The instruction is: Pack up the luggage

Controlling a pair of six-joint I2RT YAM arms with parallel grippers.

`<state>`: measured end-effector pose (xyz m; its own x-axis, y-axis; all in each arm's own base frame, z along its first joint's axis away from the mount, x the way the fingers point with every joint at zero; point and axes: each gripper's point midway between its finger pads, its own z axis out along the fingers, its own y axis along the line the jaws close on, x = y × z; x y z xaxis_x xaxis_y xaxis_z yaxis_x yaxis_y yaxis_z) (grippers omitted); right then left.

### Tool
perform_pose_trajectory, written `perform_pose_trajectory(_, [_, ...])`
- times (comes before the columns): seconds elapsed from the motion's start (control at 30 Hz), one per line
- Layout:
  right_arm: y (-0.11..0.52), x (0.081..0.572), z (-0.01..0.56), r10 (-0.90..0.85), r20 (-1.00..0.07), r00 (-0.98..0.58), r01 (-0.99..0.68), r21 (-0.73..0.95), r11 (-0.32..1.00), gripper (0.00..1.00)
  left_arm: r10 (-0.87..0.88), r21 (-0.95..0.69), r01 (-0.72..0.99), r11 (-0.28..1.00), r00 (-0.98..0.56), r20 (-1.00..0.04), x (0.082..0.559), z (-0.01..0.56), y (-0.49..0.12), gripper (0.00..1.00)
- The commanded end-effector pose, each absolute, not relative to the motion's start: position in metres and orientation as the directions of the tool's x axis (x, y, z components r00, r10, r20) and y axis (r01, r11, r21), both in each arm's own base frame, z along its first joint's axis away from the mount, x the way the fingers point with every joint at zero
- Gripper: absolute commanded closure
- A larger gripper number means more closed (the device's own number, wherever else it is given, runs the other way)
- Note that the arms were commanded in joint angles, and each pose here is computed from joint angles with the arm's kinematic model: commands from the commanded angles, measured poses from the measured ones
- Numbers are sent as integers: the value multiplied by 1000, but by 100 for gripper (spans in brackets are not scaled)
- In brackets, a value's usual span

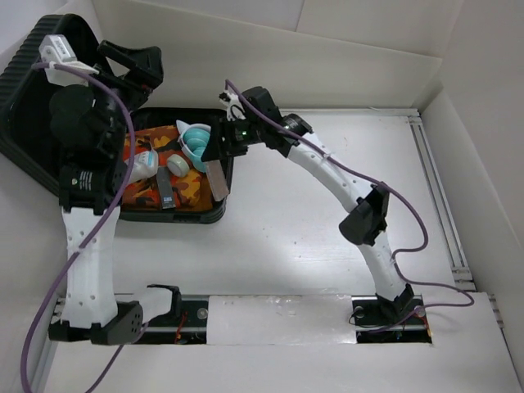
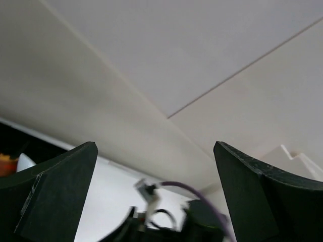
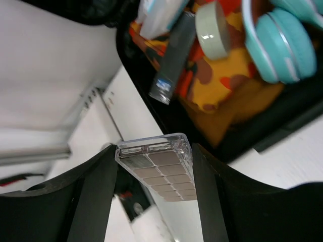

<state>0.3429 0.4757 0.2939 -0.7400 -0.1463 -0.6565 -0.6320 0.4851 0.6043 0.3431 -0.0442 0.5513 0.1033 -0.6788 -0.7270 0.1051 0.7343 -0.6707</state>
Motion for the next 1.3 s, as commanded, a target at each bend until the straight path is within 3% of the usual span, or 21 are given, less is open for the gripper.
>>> perform_pose_trajectory(0.0, [513, 349, 331, 3, -654, -757, -617, 716, 327, 74, -669, -656, 137, 742, 212, -713, 313, 588, -42, 0])
perform_pose_trajectory(0.07, [521, 374, 337, 106, -681, -724, -613, 707, 352, 60, -662, -661, 80, 746, 196, -724, 319, 569, -38, 0])
perform_pose_trajectory(0.1, [524, 380, 333, 126, -678, -724, -605, 712, 358, 41, -660, -662, 66, 747, 194, -726, 319, 566, -36, 0])
perform_pose_trajectory(0.17, [530, 389, 330, 151, -656, -739, -592, 740, 317, 13, -654, -662, 23, 749, 181, -734, 321, 553, -32, 0])
perform_pose_trajectory(0.23, [533, 385, 336, 140, -650, -747, -598, 749, 287, 6, -638, -651, -8, 759, 191, -746, 317, 550, -26, 0])
perform_pose_trajectory(0.3, [521, 386, 319, 103, -639, -762, -572, 739, 356, 0, -622, -644, -74, 761, 201, -757, 313, 545, -15, 0])
perform_pose_trajectory(0.4, [488, 381, 327, 100, -708, -699, -595, 653, 469, 0, -560, -577, -246, 778, 144, -816, 321, 514, 3, 0])
perform_pose_trajectory(0.43, [472, 382, 290, 66, -680, -731, -547, 640, 539, 0, -548, -564, -295, 771, 142, -824, 319, 507, 10, 0])
perform_pose_trajectory(0.47, [459, 372, 307, 75, -698, -712, -559, 627, 542, 0, -535, -543, -350, 764, 128, -835, 319, 494, 18, 0])
perform_pose_trajectory(0.53, [430, 369, 262, 19, -667, -745, -508, 585, 632, 0, -508, -491, -450, 746, 93, -856, 315, 470, 32, 0])
perform_pose_trajectory(0.63, [400, 340, 260, -21, -679, -734, -526, 549, 650, 3, -468, -428, -595, 681, 95, -878, 292, 457, 58, 0])
perform_pose_trajectory(0.67, [386, 326, 230, -58, -647, -760, -509, 537, 673, 7, -457, -408, -631, 660, 95, -885, 287, 452, 65, 5])
perform_pose_trajectory(0.7, [374, 314, 251, -36, -671, -740, -529, 548, 649, 14, -446, -394, -668, 631, 104, -889, 278, 451, 74, 12])
perform_pose_trajectory(0.77, [360, 291, 235, -80, -659, -748, -551, 548, 629, 14, -428, -313, -776, 547, 62, -902, 261, 430, 91, 24])
perform_pose_trajectory(0.8, [355, 277, 249, -90, -691, -717, -589, 533, 608, 14, -417, -227, -835, 501, -3, -909, 250, 413, 101, 24])
perform_pose_trajectory(0.9, [349, 234, 246, -162, -706, -690, -654, 510, 559, 12, -432, -235, -891, 389, 49, -901, 232, 410, 134, 21])
perform_pose_trajectory(1.13, [330, 196, 259, -203, -738, -644, -717, 488, 498, 9, -406, -99, -974, 202, 9, -914, 233, 385, 185, 14])
perform_pose_trajectory(1.17, [327, 194, 266, -193, -749, -634, -723, 485, 491, 9, -433, -84, -990, 114, 27, -901, 224, 372, 207, 14])
perform_pose_trajectory(1.27, [322, 183, 268, -225, -755, -616, -746, 467, 474, 9, -435, -96, -984, 147, 23, -900, 241, 372, 214, 14])
